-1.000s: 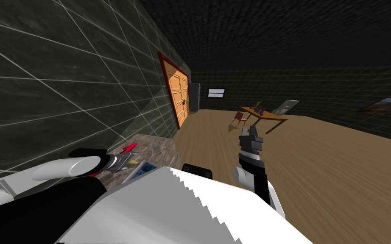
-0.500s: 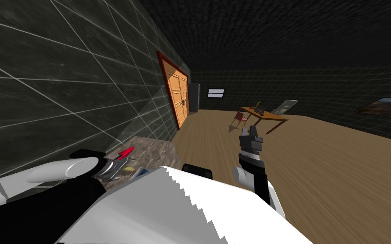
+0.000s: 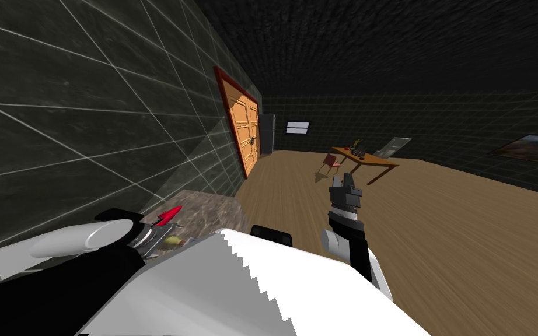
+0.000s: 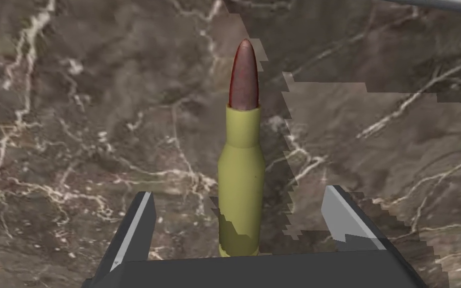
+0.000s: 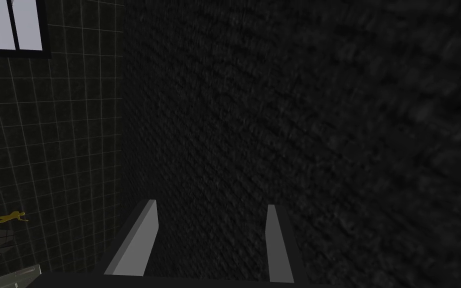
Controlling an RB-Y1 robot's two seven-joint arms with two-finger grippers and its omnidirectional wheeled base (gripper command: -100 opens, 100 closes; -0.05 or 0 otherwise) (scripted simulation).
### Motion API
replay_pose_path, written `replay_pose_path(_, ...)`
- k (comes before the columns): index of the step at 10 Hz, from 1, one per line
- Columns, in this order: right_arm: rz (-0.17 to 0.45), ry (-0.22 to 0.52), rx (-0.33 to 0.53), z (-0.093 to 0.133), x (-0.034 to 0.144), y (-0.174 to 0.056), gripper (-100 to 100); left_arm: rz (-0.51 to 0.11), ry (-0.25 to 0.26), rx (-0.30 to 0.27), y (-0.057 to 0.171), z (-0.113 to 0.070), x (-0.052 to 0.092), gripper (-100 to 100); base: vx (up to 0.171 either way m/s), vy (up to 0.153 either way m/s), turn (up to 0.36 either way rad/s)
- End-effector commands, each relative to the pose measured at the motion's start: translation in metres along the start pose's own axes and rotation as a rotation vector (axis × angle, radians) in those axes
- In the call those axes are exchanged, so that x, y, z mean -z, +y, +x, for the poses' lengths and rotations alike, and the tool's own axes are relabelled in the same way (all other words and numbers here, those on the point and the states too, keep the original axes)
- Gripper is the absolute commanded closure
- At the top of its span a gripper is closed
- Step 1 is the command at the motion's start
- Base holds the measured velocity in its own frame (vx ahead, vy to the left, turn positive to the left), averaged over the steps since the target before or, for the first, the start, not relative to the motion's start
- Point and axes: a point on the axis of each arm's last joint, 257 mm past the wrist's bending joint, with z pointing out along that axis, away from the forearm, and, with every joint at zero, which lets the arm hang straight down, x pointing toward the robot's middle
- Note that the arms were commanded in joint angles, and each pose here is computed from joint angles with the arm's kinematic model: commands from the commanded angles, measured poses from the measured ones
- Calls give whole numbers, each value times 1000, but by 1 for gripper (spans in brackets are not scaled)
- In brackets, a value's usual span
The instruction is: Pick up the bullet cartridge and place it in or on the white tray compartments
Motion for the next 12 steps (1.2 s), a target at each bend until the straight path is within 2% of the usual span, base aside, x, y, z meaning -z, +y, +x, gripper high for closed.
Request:
replay_pose_path(1,0,0,0,0,0,0,0,9,-43,-11,-7,-24,4,-100,-86,-39,-304)
replay_pose_path(2,0,0,0,0,0,0,0,12,-57,13,-7,-35,4,-100,-104,-30,-168)
replay_pose_path(3,0,0,0,0,0,0,0,9,-87,-3,-8,-51,9,-100,-104,-44,-240)
replay_pose_path(5,0,0,0,0,0,0,0,17,-108,43,-9,-68,8,-100,-78,-43,-65)
replay_pose_path(6,0,0,0,0,0,0,0,15,-131,32,-10,-82,13,-100,-103,-28,-226)
replay_pose_path(7,0,0,0,0,0,0,0,30,-136,47,-16,-88,13,-100,-89,-32,-190)
replay_pose_path(9,0,0,0,0,0,0,0,18,-147,81,-6,-98,12,-100,-24,-23,14)
replay_pose_path(10,0,0,0,0,0,0,0,21,-164,81,-8,-111,16,-100,-73,-47,-291)
replay_pose_path(12,0,0,0,0,0,0,0,17,-172,122,-2,-122,15,-100,-63,-36,-70)
